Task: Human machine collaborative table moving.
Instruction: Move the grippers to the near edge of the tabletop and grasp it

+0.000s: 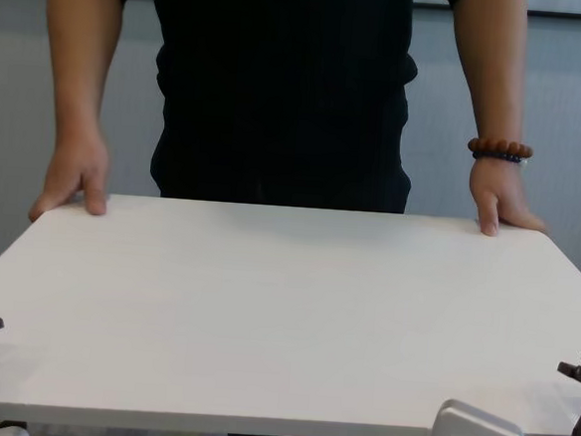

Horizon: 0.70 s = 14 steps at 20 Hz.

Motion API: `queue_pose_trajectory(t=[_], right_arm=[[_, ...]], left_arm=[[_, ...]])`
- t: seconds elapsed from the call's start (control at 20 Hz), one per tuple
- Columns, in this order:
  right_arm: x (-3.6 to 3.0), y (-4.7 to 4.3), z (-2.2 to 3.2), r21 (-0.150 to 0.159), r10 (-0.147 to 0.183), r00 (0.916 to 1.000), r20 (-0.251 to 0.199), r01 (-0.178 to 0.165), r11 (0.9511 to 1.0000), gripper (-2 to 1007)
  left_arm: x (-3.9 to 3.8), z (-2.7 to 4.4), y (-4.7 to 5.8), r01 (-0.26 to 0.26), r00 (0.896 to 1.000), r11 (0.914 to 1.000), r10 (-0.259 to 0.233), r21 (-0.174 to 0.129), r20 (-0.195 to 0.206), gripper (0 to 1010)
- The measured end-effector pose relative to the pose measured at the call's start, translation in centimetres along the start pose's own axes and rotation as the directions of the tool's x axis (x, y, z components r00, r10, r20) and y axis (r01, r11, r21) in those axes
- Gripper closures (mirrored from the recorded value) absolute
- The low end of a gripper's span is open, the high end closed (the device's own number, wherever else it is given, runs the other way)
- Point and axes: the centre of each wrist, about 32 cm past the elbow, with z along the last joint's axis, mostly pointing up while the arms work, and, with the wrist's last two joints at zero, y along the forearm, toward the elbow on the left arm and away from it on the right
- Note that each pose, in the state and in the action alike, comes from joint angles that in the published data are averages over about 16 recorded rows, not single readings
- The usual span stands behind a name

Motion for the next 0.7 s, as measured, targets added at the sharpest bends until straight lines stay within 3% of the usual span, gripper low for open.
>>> queue_pose_trajectory(t=[0.7], right_arm=[[0.05, 0.54, -0.28, -0.007, 0.004, 0.9995, -0.031, -0.004, 1.0, 4]], left_arm=[[0.0, 0.0, 0.0, 0.0, 1.0, 1.0, 0.0, 0.0, 0.0, 7]])
